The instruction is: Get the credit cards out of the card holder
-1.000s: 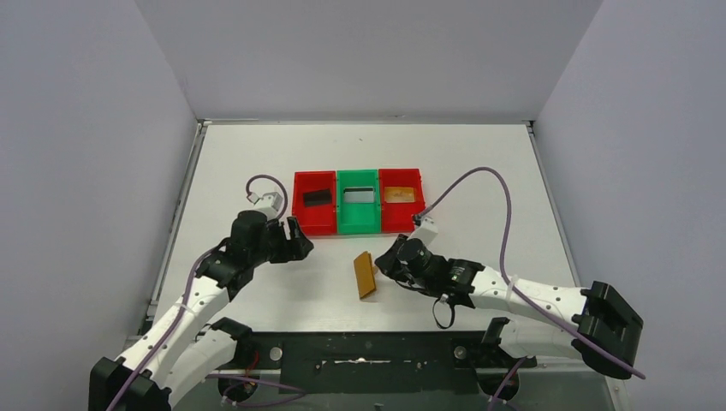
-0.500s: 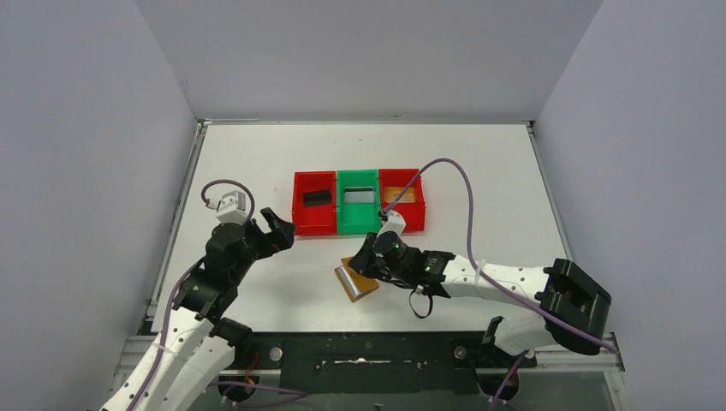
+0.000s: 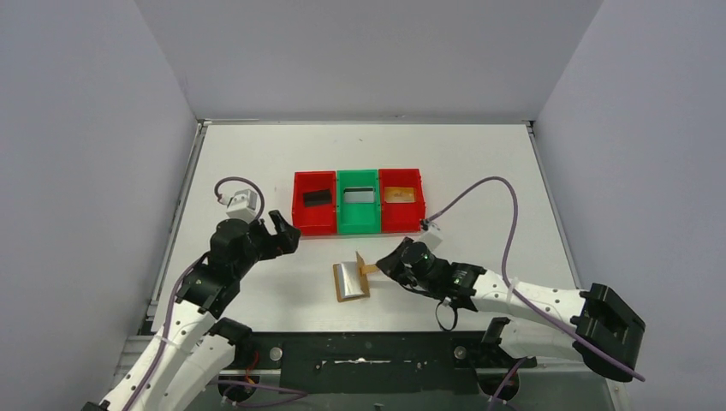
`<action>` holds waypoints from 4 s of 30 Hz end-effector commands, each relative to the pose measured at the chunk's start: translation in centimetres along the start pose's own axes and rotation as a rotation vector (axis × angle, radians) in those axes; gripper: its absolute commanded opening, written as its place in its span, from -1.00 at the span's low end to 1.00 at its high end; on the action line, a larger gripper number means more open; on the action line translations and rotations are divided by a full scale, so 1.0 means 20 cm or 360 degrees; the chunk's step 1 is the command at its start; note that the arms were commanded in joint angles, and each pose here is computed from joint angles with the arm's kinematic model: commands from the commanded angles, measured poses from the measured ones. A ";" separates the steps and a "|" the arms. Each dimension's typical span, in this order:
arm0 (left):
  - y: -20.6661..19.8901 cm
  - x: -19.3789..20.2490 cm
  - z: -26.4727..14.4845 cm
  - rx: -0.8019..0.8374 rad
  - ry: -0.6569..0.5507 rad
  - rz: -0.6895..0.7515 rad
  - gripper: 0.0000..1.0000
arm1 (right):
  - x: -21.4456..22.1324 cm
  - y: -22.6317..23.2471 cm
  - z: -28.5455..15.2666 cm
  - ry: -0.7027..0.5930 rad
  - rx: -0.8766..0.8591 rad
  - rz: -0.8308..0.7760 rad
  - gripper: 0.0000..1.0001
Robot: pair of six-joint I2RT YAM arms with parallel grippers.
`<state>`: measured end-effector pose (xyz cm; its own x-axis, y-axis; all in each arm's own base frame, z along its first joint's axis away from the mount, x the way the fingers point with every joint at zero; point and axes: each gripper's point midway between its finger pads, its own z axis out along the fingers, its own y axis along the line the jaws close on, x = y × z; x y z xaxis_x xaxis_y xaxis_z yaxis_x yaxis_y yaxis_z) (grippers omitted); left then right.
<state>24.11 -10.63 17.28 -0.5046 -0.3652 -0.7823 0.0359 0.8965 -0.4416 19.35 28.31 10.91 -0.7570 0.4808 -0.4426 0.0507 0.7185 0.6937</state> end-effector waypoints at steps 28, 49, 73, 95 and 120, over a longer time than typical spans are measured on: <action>-0.68 0.49 0.13 0.0766 0.0704 0.0049 0.41 | 0.03 -0.64 -0.04 -0.0151 0.0444 0.0254 -0.83; -0.69 0.68 0.34 0.0565 0.0780 0.0051 0.33 | 0.04 -0.66 -0.04 -0.0165 0.0361 0.0297 -0.81; -0.76 0.76 0.34 0.0616 0.0853 0.0076 0.07 | 0.03 -0.67 -0.03 -0.0167 0.0373 0.0272 -0.79; -1.07 1.01 0.25 0.1016 0.1143 0.0112 -0.14 | -0.01 -0.56 0.01 -0.0147 0.0284 0.0247 -0.54; -0.89 1.18 0.25 0.0836 0.1224 0.0168 -0.40 | -0.22 -0.17 -0.03 -0.0184 -0.0014 0.0224 -0.89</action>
<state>15.52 -35.89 3.65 -0.9152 0.1596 -0.3701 0.3810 0.6420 -0.6653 20.46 21.42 9.41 -0.6459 0.6449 -0.4086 0.1953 0.6570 0.7281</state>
